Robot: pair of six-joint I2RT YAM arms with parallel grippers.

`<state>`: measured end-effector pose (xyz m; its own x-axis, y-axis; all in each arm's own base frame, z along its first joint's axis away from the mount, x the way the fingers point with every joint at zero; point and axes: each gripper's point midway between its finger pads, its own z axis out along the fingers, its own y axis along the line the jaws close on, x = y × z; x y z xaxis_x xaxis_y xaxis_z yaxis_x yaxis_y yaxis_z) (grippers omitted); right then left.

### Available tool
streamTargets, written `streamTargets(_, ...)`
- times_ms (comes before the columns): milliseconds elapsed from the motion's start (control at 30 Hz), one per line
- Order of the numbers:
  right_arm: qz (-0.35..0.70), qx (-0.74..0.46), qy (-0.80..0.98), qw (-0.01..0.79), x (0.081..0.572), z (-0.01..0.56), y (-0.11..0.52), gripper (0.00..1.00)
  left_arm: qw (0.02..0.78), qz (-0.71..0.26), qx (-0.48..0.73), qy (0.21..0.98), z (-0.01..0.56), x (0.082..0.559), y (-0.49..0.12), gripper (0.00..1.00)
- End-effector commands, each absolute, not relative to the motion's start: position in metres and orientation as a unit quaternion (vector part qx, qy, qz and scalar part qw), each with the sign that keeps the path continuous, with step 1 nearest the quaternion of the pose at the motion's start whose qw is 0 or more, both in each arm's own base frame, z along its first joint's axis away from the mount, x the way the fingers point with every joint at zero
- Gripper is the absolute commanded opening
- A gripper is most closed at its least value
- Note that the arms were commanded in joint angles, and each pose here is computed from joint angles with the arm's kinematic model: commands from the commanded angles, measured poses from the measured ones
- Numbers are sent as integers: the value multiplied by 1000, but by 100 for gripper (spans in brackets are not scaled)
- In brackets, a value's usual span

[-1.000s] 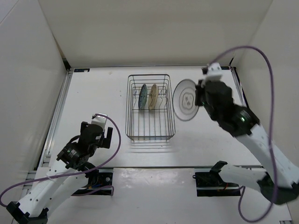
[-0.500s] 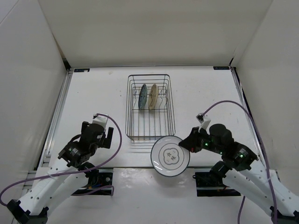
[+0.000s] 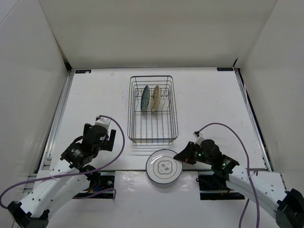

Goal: Unload the plates from the dish rack

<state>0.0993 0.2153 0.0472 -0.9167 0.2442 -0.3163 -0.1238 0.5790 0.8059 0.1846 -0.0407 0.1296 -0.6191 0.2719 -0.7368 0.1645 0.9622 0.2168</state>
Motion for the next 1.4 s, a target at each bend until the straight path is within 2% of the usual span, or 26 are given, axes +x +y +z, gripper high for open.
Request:
streamTargets(0,514,85,820,237,118,61,226,0,424,64,117,896,132,186,-40,100)
streamTargets(267,480,200,817,250,141,34,210,0,420,61,119,898,131,186,-42,100)
streamTargets(833,455,248,819,247,165,28,219,0,422,59,118,897,131,185,-41,100)
streamTargets(1100,520,181,812,194,157,50,259,0,425,59,117,896,132,185,-41,100)
streamTargets(1367,477,109,853,183,136,32,251,0,424,55,117,896,132,184,-42,100)
